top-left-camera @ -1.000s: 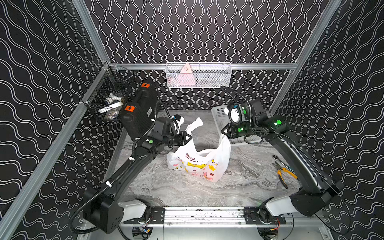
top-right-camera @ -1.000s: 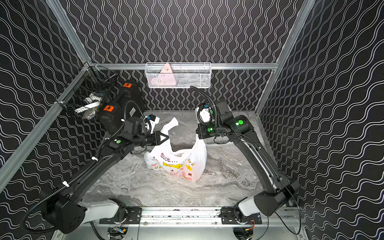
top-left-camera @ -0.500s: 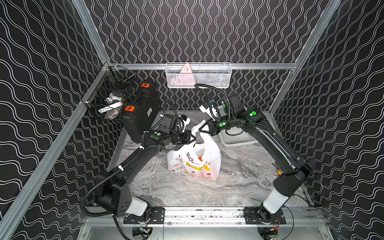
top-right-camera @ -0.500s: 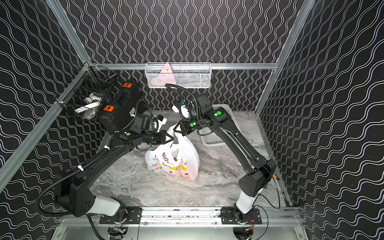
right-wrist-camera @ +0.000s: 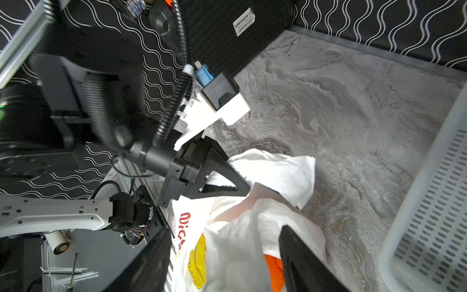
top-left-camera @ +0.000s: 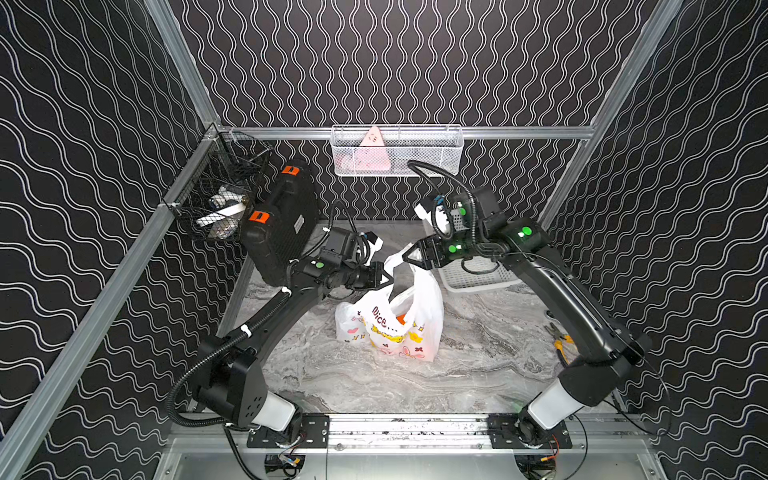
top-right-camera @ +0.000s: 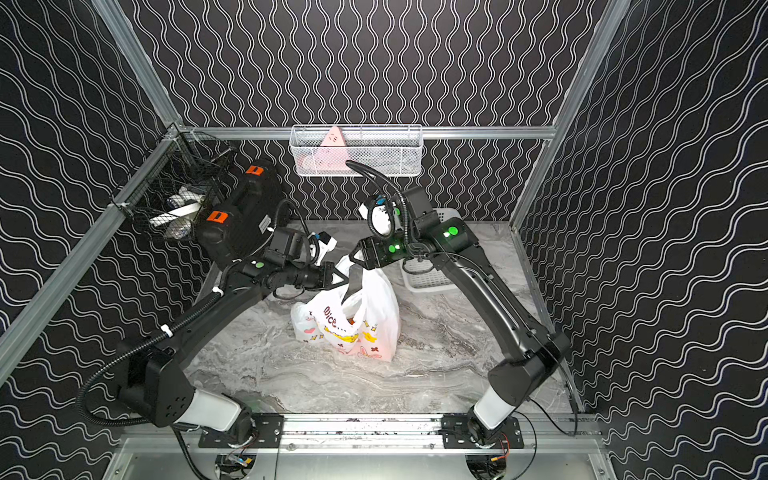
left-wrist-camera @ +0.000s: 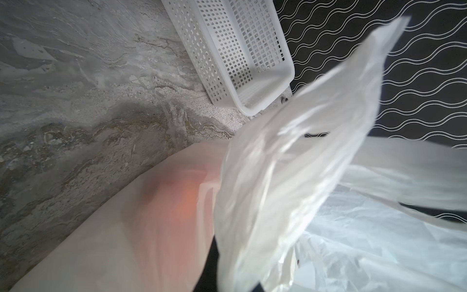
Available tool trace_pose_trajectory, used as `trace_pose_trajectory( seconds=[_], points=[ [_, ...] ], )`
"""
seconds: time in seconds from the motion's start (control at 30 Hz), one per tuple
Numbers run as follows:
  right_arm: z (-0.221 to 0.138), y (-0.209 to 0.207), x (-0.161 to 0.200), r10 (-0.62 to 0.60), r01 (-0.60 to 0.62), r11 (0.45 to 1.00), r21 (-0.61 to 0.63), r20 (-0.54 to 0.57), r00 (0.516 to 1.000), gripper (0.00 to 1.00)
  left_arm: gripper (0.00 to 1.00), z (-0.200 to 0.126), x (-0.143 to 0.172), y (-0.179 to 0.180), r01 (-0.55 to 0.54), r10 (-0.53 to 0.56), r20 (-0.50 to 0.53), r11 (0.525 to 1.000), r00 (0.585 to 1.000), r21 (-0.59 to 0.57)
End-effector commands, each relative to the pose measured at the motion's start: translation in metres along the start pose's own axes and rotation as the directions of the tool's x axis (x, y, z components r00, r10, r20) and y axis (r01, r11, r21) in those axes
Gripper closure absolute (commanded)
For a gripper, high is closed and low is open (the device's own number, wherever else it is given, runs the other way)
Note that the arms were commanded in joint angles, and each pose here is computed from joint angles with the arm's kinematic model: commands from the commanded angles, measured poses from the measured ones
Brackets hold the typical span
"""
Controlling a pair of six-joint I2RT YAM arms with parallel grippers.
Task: Place the oranges into plastic bags & tie knots
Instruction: Tie the plastic bag at the center of the board.
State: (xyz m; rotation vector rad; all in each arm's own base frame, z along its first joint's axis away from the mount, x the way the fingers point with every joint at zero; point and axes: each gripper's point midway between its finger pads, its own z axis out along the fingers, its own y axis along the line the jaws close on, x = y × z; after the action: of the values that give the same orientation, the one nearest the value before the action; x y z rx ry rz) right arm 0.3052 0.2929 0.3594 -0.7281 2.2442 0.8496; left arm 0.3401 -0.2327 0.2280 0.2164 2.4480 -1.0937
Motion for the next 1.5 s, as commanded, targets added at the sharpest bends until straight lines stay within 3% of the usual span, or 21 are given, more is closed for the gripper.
trace_pose_trajectory(
  seconds=[0.0, 0.17, 0.37, 0.63, 1.03, 1.23, 1.37, 1.47],
  points=[
    [-0.02, -0.007, 0.006, 0.03, -0.031, 0.999, 0.025, 0.021, 0.999, 0.21, 1.0, -0.001, -0.003, -0.003, -0.031, 0.031, -0.003, 0.999, 1.0, 0.008],
    [-0.043, -0.016, 0.025, 0.062, -0.061, 0.998, -0.005, 0.048, 0.997, 0.1, 1.0, -0.002, -0.007, -0.004, -0.03, 0.03, 0.003, 0.999, 1.0, 0.011],
    [-0.061, -0.01, 0.036, 0.058, -0.042, 0.99, -0.136, 0.117, 0.991, 0.04, 1.0, -0.002, -0.004, -0.004, -0.028, 0.028, -0.009, 1.0, 1.0, 0.014],
    [-0.024, -0.02, 0.05, -0.051, 0.088, 0.968, -0.234, 0.16, 0.986, 0.03, 1.0, -0.005, -0.002, -0.005, -0.036, 0.036, -0.013, 0.999, 0.999, 0.014],
    [0.016, -0.046, 0.049, -0.125, 0.151, 0.966, -0.208, 0.129, 0.984, 0.04, 1.0, -0.009, 0.0, -0.007, -0.041, 0.042, -0.019, 0.999, 0.999, 0.014],
    [0.026, -0.041, 0.051, -0.107, 0.136, 0.951, -0.28, 0.117, 0.987, 0.18, 1.0, -0.007, -0.002, -0.007, -0.04, 0.04, -0.026, 0.999, 0.999, 0.015],
    [0.028, -0.043, 0.049, -0.097, 0.13, 0.952, -0.278, 0.128, 0.987, 0.38, 1.0, -0.006, -0.003, -0.007, -0.04, 0.04, -0.027, 0.999, 0.999, 0.015],
    [0.03, -0.043, 0.05, -0.091, 0.123, 0.952, -0.281, 0.126, 0.988, 0.6, 1.0, -0.005, -0.005, -0.007, -0.039, 0.04, -0.027, 0.999, 0.999, 0.013]
  ],
)
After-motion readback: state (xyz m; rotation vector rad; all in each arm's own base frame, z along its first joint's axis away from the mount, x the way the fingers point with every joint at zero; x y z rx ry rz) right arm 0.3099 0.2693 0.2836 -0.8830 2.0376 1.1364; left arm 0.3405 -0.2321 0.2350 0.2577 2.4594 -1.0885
